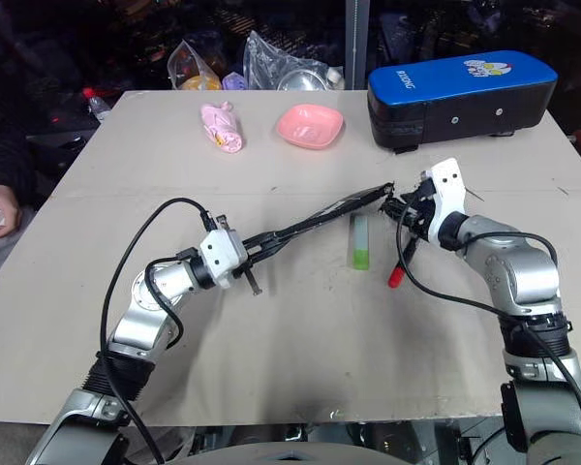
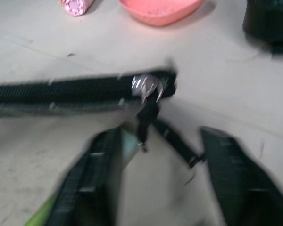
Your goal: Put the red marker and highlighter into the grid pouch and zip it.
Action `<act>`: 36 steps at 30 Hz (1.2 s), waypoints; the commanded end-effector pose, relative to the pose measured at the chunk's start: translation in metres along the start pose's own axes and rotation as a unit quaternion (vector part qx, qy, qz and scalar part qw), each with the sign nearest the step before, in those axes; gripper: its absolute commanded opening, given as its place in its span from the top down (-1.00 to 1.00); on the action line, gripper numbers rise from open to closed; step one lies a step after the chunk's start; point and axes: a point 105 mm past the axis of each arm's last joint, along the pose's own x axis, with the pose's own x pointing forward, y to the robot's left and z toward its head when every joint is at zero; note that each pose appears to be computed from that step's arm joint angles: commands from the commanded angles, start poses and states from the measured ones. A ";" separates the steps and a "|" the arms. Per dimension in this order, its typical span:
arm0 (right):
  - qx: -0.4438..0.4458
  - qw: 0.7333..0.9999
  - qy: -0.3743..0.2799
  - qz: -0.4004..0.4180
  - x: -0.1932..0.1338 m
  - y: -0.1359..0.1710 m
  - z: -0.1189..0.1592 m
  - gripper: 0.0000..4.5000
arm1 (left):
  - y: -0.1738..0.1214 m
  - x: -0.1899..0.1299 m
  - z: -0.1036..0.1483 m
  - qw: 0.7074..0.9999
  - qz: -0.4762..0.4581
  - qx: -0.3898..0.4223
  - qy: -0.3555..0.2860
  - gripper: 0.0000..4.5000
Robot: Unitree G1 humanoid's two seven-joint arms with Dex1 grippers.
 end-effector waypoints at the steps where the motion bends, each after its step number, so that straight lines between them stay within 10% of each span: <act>1: -0.021 0.999 -0.027 0.011 0.004 0.002 0.016 0.87 | 0.006 -0.002 0.013 1.000 0.008 0.022 -0.019 1.00; 36: -0.166 0.978 -0.015 0.125 0.013 0.068 0.034 0.94 | 0.001 0.009 0.017 0.998 0.050 -0.013 -0.020 1.00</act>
